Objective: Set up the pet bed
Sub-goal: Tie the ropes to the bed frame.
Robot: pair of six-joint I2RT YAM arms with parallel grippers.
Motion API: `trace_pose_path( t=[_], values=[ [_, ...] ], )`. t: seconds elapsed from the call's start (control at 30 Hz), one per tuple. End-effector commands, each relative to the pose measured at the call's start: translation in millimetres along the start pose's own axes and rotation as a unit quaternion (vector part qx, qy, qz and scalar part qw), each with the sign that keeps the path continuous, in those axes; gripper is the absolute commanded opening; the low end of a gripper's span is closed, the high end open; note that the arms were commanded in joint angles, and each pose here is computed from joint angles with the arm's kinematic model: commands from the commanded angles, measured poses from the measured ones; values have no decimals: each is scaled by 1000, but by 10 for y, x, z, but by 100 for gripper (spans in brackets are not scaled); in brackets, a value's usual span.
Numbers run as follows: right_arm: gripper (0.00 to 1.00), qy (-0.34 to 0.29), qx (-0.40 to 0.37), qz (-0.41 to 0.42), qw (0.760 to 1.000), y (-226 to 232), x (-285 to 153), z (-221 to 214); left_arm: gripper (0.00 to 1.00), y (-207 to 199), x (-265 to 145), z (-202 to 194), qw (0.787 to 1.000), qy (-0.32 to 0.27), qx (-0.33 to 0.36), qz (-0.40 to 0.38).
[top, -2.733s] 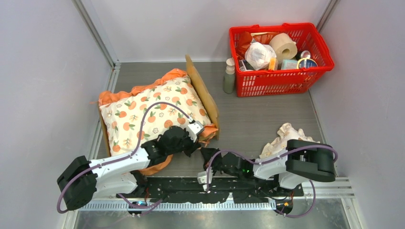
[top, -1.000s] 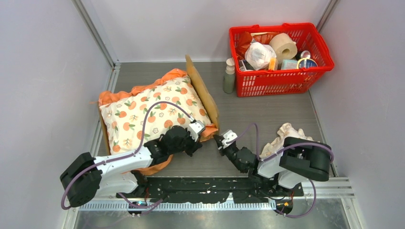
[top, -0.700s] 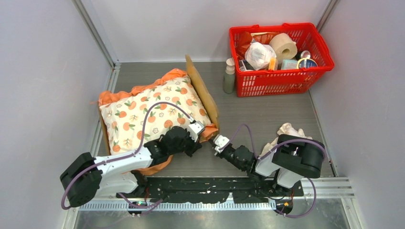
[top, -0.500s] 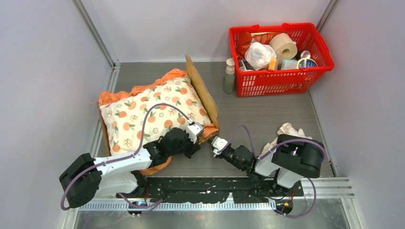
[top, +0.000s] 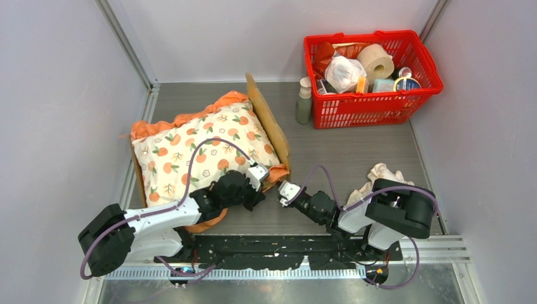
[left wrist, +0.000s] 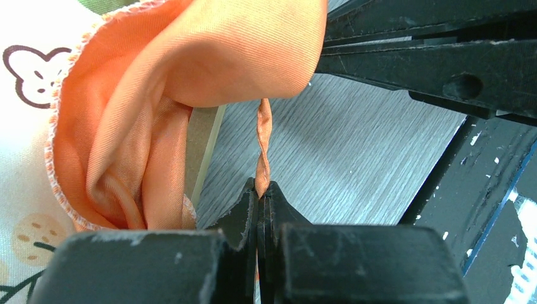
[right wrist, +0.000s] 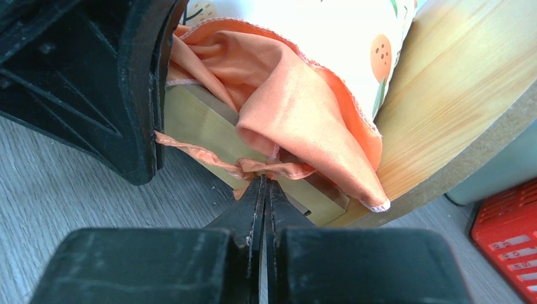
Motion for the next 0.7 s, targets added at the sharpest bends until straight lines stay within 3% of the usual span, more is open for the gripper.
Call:
trace_pose_path(
  t=[0.0,0.2,0.67],
  values=[
    [5,-42,-33,10,999,-11,69,227,0,3,-4,141,1000,-31,-4,-1],
    [5,-69,-59,49,995,104,116,295,0,4,-18,98,1000,-26,-6,0],
    [5,-88,-131,51,986,68,76,327,0,1,-54,61,1000,-27,-11,2]
  ],
)
Point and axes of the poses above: each gripper's point midway between its finger pads, its own x axis out along the fingers, its own y axis along the line the jaws close on, z = x × y, the point moved 3 cm from there along -x, back along the fingers, and after that the axes turned 10 degrees about x, right-handed, at the moved point
